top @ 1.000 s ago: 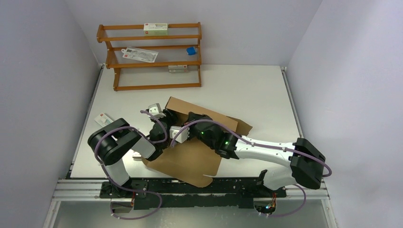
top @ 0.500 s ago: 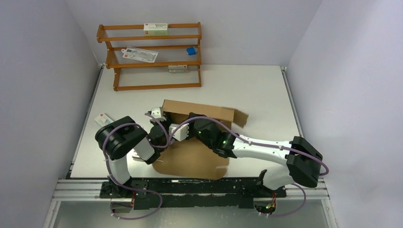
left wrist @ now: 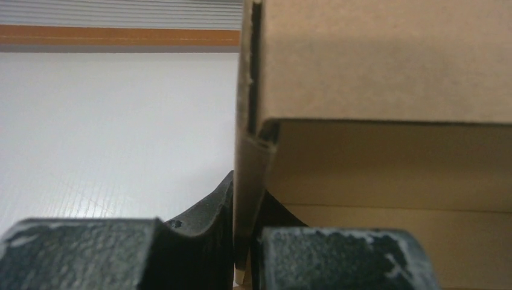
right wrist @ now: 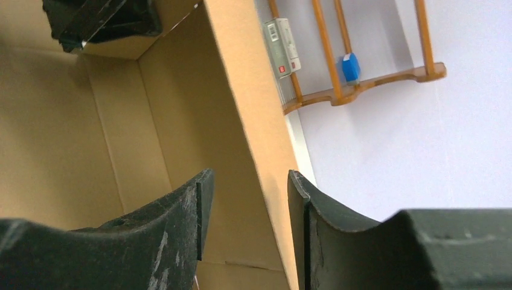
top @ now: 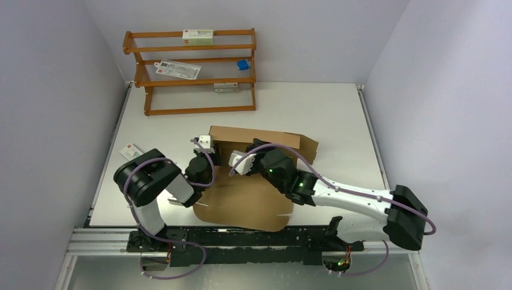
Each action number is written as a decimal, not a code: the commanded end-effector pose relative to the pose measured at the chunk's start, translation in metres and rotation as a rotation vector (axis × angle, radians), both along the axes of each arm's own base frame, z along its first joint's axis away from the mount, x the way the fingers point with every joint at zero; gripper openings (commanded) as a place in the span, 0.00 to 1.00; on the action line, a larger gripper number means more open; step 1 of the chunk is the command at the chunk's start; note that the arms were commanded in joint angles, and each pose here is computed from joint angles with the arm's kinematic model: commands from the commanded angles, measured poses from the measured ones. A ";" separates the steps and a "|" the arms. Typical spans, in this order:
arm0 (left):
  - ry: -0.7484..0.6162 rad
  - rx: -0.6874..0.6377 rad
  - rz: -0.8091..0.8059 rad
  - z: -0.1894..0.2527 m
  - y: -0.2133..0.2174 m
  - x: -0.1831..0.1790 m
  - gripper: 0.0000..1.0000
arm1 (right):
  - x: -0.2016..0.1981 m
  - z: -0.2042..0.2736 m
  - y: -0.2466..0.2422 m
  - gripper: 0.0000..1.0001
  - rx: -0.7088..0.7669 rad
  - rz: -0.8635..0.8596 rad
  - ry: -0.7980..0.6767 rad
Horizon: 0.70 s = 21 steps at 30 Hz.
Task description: Fold the paper box
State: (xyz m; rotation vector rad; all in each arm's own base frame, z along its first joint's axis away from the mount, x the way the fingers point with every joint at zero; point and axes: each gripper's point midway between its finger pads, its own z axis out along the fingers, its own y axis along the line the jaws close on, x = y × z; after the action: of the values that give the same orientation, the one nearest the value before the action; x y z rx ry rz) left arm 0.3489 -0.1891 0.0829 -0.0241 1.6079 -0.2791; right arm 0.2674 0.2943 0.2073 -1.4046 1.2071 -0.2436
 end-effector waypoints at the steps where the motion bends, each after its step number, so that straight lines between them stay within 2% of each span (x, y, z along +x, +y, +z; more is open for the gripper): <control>1: 0.005 0.049 -0.071 0.015 -0.012 0.002 0.13 | -0.007 0.029 -0.011 0.53 0.217 -0.036 0.018; 8: 0.042 0.135 -0.074 0.018 -0.008 0.000 0.21 | -0.019 0.045 -0.033 0.59 0.384 -0.052 -0.004; 12: 0.055 0.128 -0.071 0.016 -0.004 -0.004 0.32 | -0.021 0.062 -0.052 0.67 0.521 -0.102 -0.046; 17: 0.059 0.110 -0.036 0.023 0.005 -0.008 0.51 | -0.023 0.068 -0.056 0.70 0.578 -0.106 -0.032; 21: 0.092 0.068 -0.062 0.028 0.008 -0.022 0.62 | -0.019 0.073 -0.063 0.75 0.656 -0.179 0.004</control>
State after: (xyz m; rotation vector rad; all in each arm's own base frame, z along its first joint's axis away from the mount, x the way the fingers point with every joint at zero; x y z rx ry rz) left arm 0.3375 -0.1861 0.1066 0.0963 1.6847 -0.2338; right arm 0.2435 0.2410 0.2626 -0.8984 1.2222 -0.0107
